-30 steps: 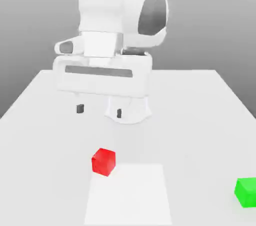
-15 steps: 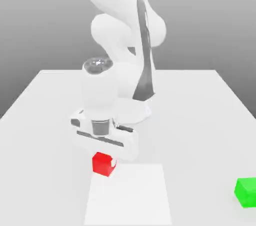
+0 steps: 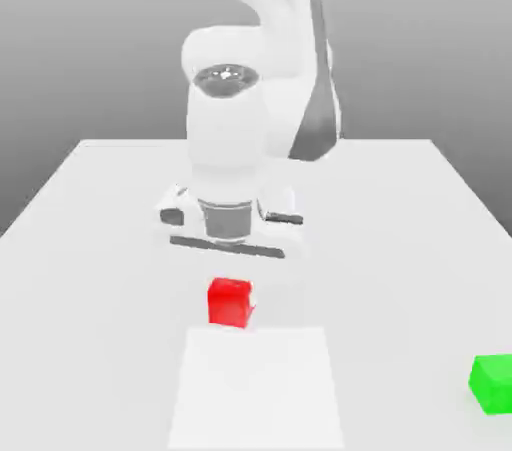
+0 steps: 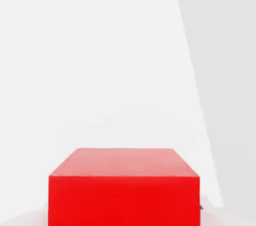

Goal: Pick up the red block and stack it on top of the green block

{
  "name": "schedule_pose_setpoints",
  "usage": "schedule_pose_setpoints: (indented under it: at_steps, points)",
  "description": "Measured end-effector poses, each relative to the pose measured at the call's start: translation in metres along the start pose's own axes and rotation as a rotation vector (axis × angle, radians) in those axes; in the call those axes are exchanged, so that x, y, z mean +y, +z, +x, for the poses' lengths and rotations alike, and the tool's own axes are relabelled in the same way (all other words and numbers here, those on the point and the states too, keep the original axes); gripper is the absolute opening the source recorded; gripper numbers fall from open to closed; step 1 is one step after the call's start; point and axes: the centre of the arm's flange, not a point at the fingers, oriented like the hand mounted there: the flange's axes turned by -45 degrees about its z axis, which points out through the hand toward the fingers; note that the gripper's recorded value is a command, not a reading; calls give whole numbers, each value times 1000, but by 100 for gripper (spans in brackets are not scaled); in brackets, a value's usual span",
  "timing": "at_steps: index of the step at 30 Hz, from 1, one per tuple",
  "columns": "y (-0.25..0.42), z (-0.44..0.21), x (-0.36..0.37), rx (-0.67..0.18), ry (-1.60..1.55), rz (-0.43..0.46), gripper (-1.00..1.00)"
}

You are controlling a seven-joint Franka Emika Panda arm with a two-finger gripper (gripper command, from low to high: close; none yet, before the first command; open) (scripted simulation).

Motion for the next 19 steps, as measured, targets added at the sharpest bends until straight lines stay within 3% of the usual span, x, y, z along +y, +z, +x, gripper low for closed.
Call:
schedule_pose_setpoints:
  at_steps: [11, 15, 16, 19]
  points:
    - [-25, 50, -247, 5, -866, 6, -100]
    - [20, 48, -270, 7, -935, 8, -100]
    - [30, 47, -271, 7, -938, 8, 100]
    - [30, 47, -271, 7, -938, 8, 100]
